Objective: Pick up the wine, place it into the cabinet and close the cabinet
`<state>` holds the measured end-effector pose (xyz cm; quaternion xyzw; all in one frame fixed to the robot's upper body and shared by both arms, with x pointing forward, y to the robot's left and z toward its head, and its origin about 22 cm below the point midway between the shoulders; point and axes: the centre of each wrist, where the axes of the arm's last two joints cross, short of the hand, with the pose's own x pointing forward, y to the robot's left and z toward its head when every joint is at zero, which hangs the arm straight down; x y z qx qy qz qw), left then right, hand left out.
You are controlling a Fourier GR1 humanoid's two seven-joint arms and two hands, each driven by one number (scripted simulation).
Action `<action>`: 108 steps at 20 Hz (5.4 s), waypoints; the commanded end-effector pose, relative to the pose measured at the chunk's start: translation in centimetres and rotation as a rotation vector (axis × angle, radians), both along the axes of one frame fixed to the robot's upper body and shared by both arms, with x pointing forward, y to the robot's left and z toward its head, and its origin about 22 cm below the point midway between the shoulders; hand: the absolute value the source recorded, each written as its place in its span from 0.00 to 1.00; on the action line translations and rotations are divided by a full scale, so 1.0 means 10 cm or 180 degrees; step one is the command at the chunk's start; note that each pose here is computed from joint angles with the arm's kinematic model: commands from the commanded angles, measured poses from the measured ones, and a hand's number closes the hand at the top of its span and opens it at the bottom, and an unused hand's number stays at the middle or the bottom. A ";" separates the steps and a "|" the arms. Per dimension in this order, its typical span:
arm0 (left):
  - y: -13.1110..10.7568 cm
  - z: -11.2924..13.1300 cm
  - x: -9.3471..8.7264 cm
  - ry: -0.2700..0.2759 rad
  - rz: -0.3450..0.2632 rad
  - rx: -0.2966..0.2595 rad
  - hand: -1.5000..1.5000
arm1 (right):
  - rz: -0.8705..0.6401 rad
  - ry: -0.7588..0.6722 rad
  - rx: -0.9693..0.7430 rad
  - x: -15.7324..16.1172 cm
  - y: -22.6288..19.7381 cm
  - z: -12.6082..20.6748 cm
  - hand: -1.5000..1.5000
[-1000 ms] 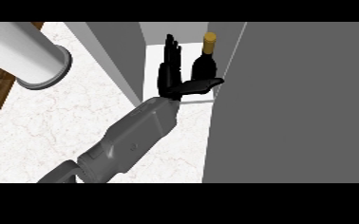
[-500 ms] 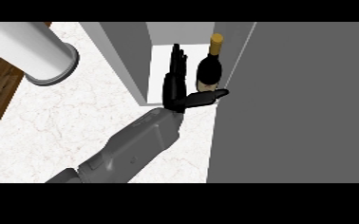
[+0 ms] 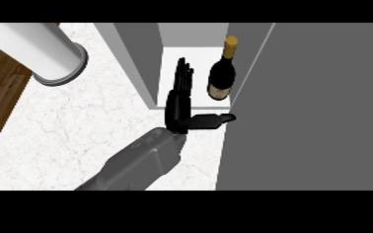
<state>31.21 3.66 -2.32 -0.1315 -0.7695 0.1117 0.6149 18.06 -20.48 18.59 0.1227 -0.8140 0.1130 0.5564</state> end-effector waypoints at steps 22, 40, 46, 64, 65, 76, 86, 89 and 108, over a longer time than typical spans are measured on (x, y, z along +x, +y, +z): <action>1.27 0.67 -0.96 -0.0361 -0.0933 0.0049 1.00 | 0.0642 -0.0122 -0.0575 -0.27 -0.21 0.03 1.00; 2.51 0.81 -1.56 -0.0326 -0.0630 -0.0102 0.00 | 0.1887 0.0153 -0.0395 -0.71 0.71 0.17 1.00; 2.85 0.84 -1.62 -0.0373 -0.0329 -0.0163 0.00 | 0.2163 0.0290 -0.0713 -0.78 1.10 0.13 1.00; 3.70 0.93 -1.75 -0.0453 -0.0387 0.0034 0.00 | 0.1229 -0.0043 -0.0176 -0.31 1.71 0.27 1.00; 3.75 0.89 -1.77 -0.0377 -0.0333 -0.0021 0.00 | 0.1222 -0.0081 -0.0181 -0.33 1.77 0.25 1.00; 4.05 1.02 -1.80 -0.0423 -0.0312 0.0002 0.00 | 0.0969 0.0001 -0.0315 0.77 2.14 0.77 1.00; 4.16 1.03 -1.77 -0.0460 -0.0301 0.0067 0.00 | 0.2192 0.0642 -0.0988 1.29 2.25 0.66 1.00; 4.20 0.97 -1.84 -0.0378 -0.0304 0.0081 0.00 | 0.2624 0.0881 -0.1377 1.35 2.31 0.49 1.00; 4.26 0.91 -1.92 -0.0413 -0.0192 0.0099 0.00 | 0.3085 0.1391 -0.0839 2.27 2.09 0.11 1.00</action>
